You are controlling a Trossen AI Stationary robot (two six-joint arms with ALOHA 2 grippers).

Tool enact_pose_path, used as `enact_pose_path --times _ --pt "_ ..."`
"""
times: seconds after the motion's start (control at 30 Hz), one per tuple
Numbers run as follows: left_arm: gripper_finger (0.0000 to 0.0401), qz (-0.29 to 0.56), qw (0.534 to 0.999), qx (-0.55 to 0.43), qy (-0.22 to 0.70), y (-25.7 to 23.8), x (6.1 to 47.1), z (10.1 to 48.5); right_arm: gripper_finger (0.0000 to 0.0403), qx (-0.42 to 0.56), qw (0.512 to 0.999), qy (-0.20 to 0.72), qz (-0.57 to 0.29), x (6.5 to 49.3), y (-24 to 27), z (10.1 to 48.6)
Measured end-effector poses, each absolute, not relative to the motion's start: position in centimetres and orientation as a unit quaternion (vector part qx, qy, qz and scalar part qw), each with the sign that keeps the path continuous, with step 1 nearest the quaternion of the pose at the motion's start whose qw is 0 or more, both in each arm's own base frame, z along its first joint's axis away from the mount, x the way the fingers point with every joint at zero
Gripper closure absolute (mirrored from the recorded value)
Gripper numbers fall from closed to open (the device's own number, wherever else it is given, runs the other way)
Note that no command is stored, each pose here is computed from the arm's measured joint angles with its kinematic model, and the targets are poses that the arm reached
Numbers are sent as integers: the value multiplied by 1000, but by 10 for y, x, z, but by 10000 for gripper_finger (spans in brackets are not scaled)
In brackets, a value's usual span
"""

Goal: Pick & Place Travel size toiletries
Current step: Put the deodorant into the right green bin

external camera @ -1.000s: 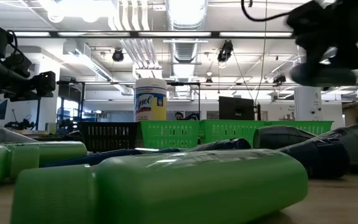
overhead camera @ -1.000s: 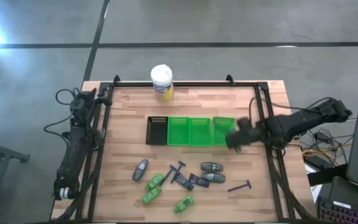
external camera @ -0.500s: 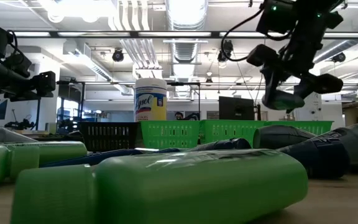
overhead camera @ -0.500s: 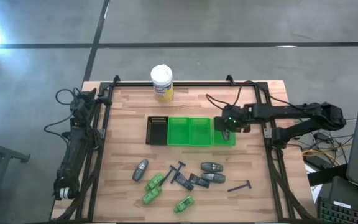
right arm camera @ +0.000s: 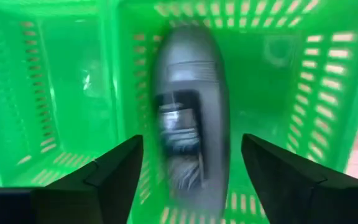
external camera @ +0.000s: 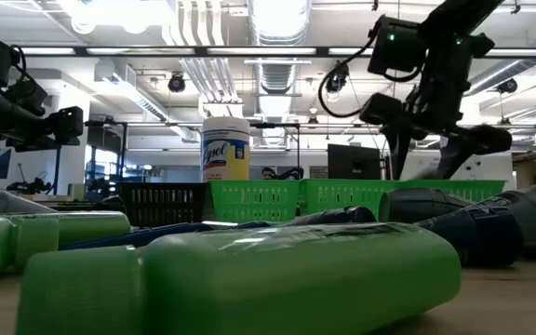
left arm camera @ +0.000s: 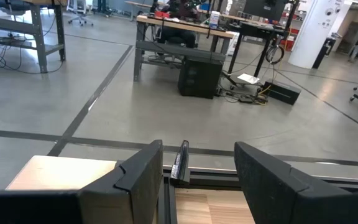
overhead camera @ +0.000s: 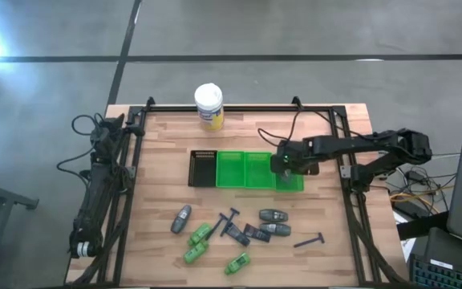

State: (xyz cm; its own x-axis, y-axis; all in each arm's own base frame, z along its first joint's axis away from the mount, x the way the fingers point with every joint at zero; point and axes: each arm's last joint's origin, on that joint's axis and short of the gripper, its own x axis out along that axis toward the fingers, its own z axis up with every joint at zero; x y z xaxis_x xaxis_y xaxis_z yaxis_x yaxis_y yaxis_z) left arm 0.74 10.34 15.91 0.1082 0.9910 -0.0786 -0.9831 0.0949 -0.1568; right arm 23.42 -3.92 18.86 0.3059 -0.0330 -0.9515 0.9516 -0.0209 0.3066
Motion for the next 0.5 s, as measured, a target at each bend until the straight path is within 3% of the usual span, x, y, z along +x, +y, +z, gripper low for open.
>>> enact_pose_path --times 0.3,0.4,0.5 --pt "197 667 740 -85 -23 103 7 159 71 500 623 417 -434 225 -40 223" --pt "197 667 740 -85 -23 103 7 159 62 455 664 452 -385 225 -34 233" --pt "197 667 740 -85 -23 103 7 159 58 386 716 510 -278 229 -16 239"
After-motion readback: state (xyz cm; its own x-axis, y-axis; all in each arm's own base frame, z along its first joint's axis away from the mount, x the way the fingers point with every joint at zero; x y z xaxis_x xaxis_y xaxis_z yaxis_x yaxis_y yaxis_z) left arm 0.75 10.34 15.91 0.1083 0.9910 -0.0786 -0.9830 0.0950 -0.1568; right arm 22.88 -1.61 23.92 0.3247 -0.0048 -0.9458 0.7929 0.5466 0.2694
